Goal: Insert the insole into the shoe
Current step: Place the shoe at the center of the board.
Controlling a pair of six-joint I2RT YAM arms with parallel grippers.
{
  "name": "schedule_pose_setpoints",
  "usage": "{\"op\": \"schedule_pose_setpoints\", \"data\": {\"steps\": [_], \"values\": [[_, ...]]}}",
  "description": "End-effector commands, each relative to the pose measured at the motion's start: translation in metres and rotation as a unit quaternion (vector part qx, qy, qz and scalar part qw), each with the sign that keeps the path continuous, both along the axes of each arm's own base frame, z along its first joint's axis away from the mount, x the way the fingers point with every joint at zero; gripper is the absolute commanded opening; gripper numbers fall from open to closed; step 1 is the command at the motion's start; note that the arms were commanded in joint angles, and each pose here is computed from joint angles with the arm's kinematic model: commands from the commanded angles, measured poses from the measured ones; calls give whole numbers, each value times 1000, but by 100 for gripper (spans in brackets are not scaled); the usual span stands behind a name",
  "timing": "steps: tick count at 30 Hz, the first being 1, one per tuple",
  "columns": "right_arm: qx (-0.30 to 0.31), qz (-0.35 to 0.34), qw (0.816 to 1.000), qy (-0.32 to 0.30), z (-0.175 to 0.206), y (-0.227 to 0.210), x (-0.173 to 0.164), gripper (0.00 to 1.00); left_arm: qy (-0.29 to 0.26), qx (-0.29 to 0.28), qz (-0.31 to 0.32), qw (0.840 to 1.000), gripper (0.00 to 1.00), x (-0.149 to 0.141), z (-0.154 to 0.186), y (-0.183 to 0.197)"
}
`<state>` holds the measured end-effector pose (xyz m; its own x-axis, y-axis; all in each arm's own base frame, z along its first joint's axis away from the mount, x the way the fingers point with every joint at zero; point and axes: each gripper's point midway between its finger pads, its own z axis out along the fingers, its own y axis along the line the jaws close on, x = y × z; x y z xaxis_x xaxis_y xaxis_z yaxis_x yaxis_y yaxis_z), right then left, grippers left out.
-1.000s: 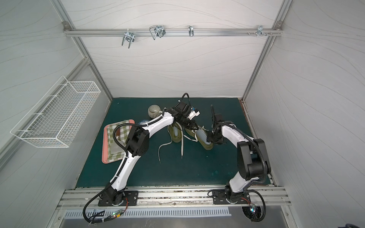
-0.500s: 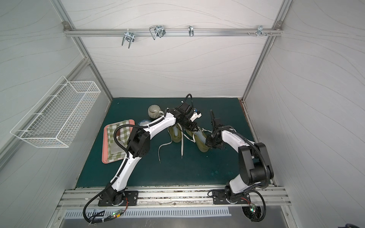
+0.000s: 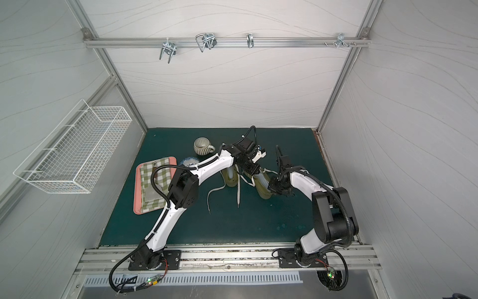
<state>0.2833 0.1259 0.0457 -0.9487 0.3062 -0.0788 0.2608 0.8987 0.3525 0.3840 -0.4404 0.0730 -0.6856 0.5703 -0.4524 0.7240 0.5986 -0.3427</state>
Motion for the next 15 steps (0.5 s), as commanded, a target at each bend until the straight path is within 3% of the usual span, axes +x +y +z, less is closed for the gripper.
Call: {"op": "schedule_pose_setpoints", "data": {"steps": [1, 7, 15], "values": [[41, 2, 999, -30, 0, 22, 16, 0, 23, -26, -28, 999, 15, -25, 16, -13], [34, -2, 999, -30, -2, 22, 17, 0, 46, -53, -31, 997, 25, -37, 27, -16], [30, -3, 999, -29, -3, 24, 18, 0, 56, -54, -29, 997, 26, -45, 27, -9]]}}
